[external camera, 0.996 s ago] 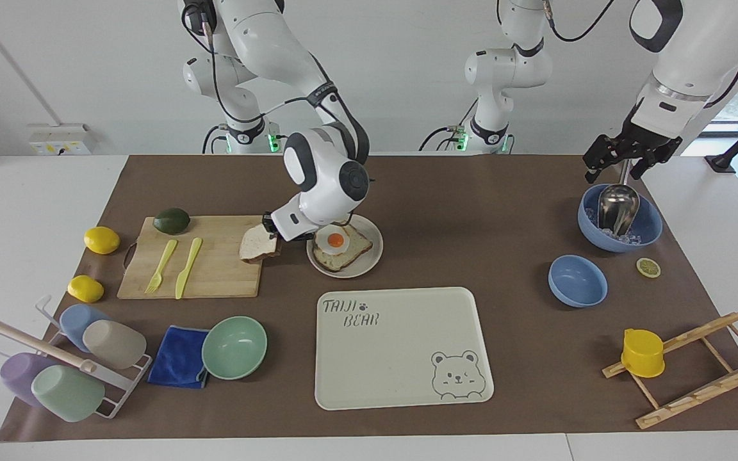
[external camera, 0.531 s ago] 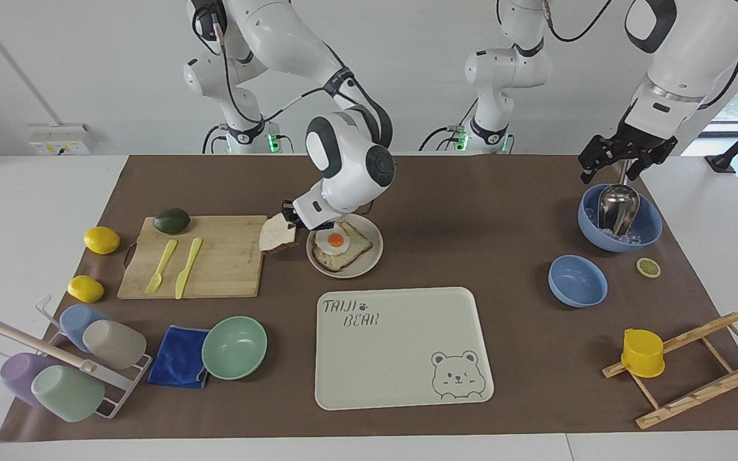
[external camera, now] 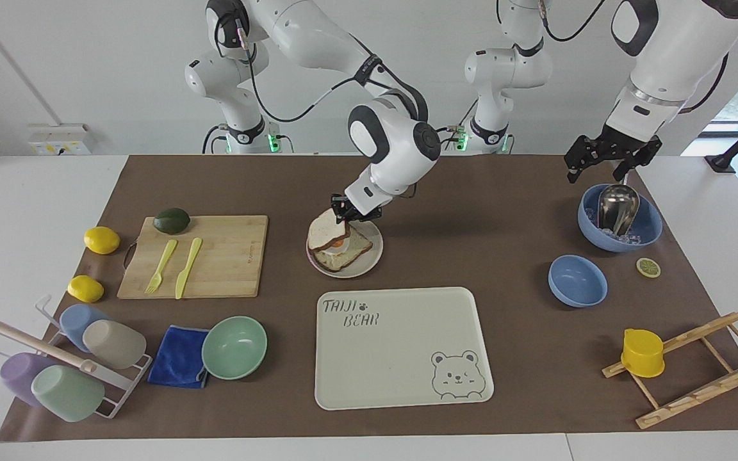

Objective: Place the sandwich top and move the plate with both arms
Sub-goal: 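Lower the bread slice onto the egg on the plate, open right gripper, then retract the right gripper while the left gripper reaches toward the plate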

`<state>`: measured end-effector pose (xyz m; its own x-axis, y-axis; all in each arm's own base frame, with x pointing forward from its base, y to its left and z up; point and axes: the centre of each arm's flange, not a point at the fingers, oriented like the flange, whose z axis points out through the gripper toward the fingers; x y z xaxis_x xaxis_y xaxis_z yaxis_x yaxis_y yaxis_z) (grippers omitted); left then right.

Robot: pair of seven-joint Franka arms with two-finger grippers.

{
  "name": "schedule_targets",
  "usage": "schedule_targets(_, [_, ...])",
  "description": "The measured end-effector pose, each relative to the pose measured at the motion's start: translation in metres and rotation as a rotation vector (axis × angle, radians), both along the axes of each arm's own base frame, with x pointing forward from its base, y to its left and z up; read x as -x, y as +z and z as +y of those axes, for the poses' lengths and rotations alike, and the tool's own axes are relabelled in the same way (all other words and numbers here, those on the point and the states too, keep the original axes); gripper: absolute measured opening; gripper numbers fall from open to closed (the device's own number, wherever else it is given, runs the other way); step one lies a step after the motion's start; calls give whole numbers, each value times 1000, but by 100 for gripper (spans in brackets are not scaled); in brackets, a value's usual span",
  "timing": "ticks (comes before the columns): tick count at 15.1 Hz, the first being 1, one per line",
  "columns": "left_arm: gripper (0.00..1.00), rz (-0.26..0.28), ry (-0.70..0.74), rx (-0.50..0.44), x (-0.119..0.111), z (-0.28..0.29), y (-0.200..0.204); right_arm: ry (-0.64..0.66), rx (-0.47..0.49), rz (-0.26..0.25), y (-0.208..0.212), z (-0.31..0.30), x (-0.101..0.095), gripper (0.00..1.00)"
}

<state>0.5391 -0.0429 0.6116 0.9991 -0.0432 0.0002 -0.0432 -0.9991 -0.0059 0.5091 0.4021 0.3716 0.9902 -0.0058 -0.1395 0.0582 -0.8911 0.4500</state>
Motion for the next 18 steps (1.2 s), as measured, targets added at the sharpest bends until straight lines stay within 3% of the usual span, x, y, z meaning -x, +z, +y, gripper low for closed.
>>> schedule_targets(9, [100, 9, 11, 9, 2, 4, -3, -28, -69, -17, -26, 0, -1, 10])
schedule_targets(11, [100, 12, 14, 15, 4, 5, -5, -42, -104, -15, -25, 3, -2, 27])
schedule_targets(14, [100, 1, 24, 45, 5, 3, -12, -56, -127, -20, -25, 3, -5, 60])
schedule_targets(18, [100, -11, 37, 87, 11, 1, -27, -57, -133, -26, -21, 4, -6, 62])
